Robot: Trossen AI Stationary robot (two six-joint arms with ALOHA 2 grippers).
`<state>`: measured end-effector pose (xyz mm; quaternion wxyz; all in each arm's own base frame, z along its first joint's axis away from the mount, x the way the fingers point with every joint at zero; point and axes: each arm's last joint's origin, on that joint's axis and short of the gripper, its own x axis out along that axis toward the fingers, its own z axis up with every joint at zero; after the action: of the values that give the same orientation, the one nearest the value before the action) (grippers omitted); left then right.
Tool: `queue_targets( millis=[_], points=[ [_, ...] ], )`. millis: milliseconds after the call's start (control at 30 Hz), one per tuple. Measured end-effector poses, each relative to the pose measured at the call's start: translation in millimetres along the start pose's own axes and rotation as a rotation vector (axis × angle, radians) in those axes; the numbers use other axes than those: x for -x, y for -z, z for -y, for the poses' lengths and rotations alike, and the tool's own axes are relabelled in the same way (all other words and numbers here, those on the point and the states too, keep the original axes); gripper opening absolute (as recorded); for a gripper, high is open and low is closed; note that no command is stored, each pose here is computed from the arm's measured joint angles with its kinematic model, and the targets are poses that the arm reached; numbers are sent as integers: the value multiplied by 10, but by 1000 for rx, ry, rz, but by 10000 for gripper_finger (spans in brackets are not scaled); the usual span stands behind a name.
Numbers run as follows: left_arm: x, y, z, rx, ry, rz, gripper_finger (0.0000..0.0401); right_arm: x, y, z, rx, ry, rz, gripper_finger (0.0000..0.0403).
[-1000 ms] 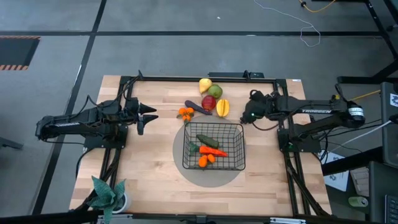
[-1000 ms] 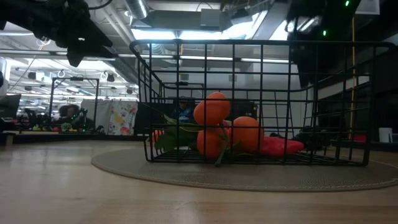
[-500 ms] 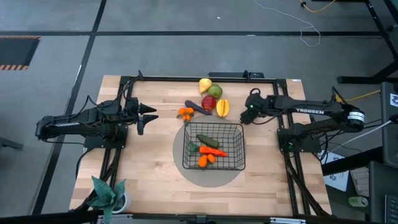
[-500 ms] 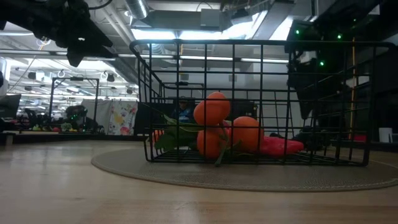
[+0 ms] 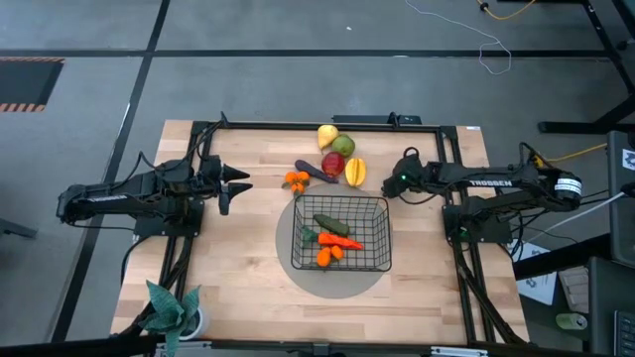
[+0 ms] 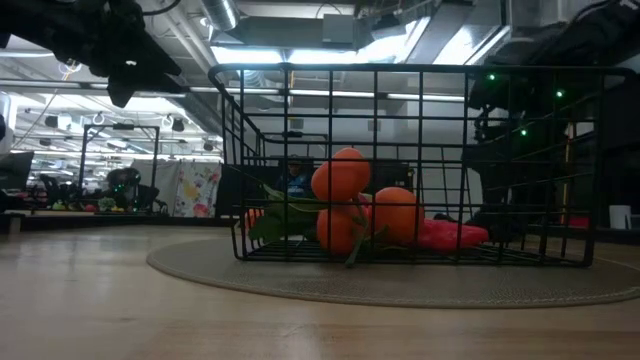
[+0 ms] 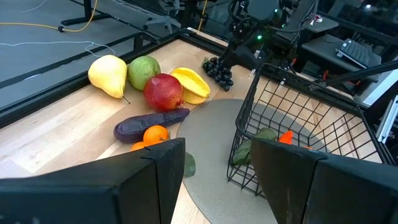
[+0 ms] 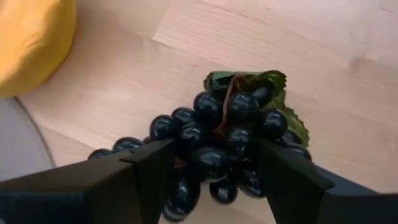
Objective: Build produce basket
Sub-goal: Put the grapes into the wire basket
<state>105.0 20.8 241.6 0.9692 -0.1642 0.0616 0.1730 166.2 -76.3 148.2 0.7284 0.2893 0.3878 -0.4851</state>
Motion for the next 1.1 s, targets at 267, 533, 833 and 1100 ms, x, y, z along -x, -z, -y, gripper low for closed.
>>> queue_targets(
  millis=[267,533,833,1100],
  points=[
    [0,0,0,-7,0,0,172,-26,38,30,9,24,6,205],
    [0,0,0,-8,0,0,172,-24,-12,-22,90,-19,63,35],
    [0,0,0,-8,0,0,172,45,-120,-104,170,-65,118,3],
    [0,0,0,-9,0,0,172,436,-440,-372,259,-166,276,0]
  ],
)
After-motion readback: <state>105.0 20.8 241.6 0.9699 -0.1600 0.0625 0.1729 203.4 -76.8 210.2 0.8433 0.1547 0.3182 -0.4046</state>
